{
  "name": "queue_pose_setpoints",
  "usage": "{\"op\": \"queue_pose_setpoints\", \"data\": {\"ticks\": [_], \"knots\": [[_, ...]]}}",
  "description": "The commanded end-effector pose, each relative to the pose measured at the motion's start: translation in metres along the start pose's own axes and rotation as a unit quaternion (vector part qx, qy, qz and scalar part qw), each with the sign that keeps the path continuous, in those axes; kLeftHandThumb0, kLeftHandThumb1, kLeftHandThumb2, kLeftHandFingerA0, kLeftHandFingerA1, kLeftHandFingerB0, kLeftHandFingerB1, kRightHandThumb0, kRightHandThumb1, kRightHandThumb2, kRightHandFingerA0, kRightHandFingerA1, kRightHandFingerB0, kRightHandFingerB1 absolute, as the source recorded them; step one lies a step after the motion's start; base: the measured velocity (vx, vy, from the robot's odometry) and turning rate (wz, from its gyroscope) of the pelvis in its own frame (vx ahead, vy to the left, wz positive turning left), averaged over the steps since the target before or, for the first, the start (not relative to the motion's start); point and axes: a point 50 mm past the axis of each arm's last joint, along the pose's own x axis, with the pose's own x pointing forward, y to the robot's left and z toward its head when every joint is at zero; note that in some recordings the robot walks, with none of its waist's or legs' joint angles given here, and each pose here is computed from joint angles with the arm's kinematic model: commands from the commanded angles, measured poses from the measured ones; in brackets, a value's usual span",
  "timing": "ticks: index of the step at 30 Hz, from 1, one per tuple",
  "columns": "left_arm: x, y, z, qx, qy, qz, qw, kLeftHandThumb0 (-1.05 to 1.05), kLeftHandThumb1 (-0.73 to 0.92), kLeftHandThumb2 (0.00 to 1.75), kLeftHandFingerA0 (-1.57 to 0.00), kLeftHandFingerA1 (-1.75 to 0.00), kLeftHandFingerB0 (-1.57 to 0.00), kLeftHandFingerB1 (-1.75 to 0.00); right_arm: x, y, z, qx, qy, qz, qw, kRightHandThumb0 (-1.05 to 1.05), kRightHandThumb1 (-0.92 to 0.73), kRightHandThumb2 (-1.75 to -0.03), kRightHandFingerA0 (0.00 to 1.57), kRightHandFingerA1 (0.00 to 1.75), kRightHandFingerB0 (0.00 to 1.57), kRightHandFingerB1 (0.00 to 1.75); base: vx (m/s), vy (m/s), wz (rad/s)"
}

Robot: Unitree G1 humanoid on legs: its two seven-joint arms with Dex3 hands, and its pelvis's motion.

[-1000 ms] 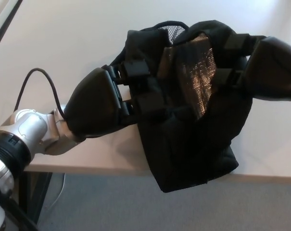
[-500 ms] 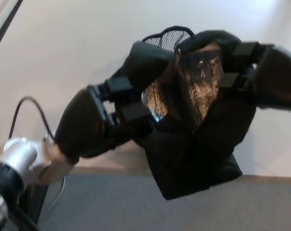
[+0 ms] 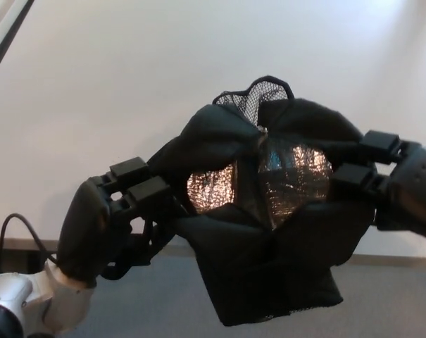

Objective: A lunch bag is kept on the middle of the desk and the robot uses both its hands to grab the opening of the bag from the left and right and moves its hands away from each other to spread the bag open

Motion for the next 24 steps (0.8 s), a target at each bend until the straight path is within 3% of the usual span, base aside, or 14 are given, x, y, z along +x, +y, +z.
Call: {"op": "queue_pose_setpoints", "data": {"ticks": [1, 10, 11, 14, 16, 20, 21, 22, 23, 24], "knots": [[-0.010, 0.020, -0.011, 0.009, 0.049, 0.060, 0.997, -0.14, 0.19, 1.42, -0.85, -1.69, -0.87, -1.37, -0.027, 0.002, -0.008, -0.008, 0.068, 0.006, 0.998, -0.23, -0.55, -0.59, 0.84, 1.45, 0.74, 1.32, 0.00, 0.000, 0.00], [-0.008, 0.025, -0.015, 0.009, 0.059, 0.056, 0.997, -0.11, 0.18, 1.38, -0.84, -1.68, -0.88, -1.37, -0.021, -0.001, -0.012, -0.013, 0.071, 0.007, 0.997, -0.25, -0.55, -0.59, 0.88, 1.41, 0.80, 1.23, 0.00, 0.000, 0.00], [-0.007, 0.025, -0.014, 0.008, 0.058, 0.058, 0.997, -0.21, 0.23, 1.32, -0.84, -1.64, -0.90, -1.34, -0.017, -0.003, -0.014, -0.015, 0.066, 0.004, 0.998, -0.24, -0.55, -0.58, 0.89, 1.39, 0.79, 1.26, 0.00, 0.000, 0.00], [-0.010, 0.028, -0.014, 0.004, 0.061, 0.056, 0.997, -0.26, 0.22, 1.31, -0.85, -1.61, -0.90, -1.32, -0.014, -0.003, -0.013, -0.008, 0.065, 0.003, 0.998, -0.24, -0.55, -0.58, 0.90, 1.38, 0.78, 1.27, 0.00, 0.000, 0.00], [-0.006, 0.030, -0.013, -0.013, 0.056, 0.075, 0.996, -0.36, 0.33, 1.19, -0.90, -1.55, -0.91, -1.30, -0.008, -0.006, -0.015, -0.013, 0.065, -0.006, 0.998, -0.24, -0.55, -0.59, 0.89, 1.41, 0.79, 1.29, 0.00, 0.000, 0.00], [0.006, 0.032, -0.015, -0.002, 0.050, 0.093, 0.994, -0.33, 0.30, 1.23, -0.90, -1.63, -0.89, -1.38, 0.006, -0.014, -0.021, -0.026, 0.064, -0.018, 0.997, -0.25, -0.55, -0.59, 0.90, 1.41, 0.78, 1.29, 0.00, 0.000, 0.00], [0.018, 0.029, -0.013, -0.015, 0.038, 0.103, 0.994, -0.16, 0.23, 1.35, -0.87, -1.67, -0.86, -1.45, 0.021, -0.016, -0.022, -0.029, 0.061, -0.025, 0.997, -0.24, -0.55, -0.59, 0.85, 1.46, 0.79, 1.14, 0.00, 0.000, 0.00], [0.028, 0.026, -0.010, -0.027, 0.023, 0.111, 0.993, -0.18, 0.31, 1.19, -0.84, -1.70, -0.79, -1.49, 0.033, -0.017, -0.022, -0.032, 0.058, -0.032, 0.997, -0.24, -0.55, -0.58, 0.87, 1.33, 0.81, 1.10, 0.00, 0.000, 0.00], [0.035, 0.024, -0.007, -0.034, 0.011, 0.115, 0.993, -0.18, 0.31, 1.19, -0.84, -1.70, -0.79, -1.49, 0.039, -0.017, -0.021, -0.034, 0.057, -0.035, 0.997, -0.24, -0.55, -0.58, 0.87, 1.33, 0.81, 1.10, 0.00, 0.000, 0.00], [0.045, 0.021, -0.005, -0.025, -0.005, 0.120, 0.992, -0.27, 0.39, 1.07, -0.84, -1.67, -0.80, -1.47, 0.051, -0.015, -0.020, -0.041, 0.059, -0.037, 0.997, -0.26, -0.56, -0.58, 0.86, 1.36, 0.82, 1.07, 0.00, 0.000, 0.00]]}}
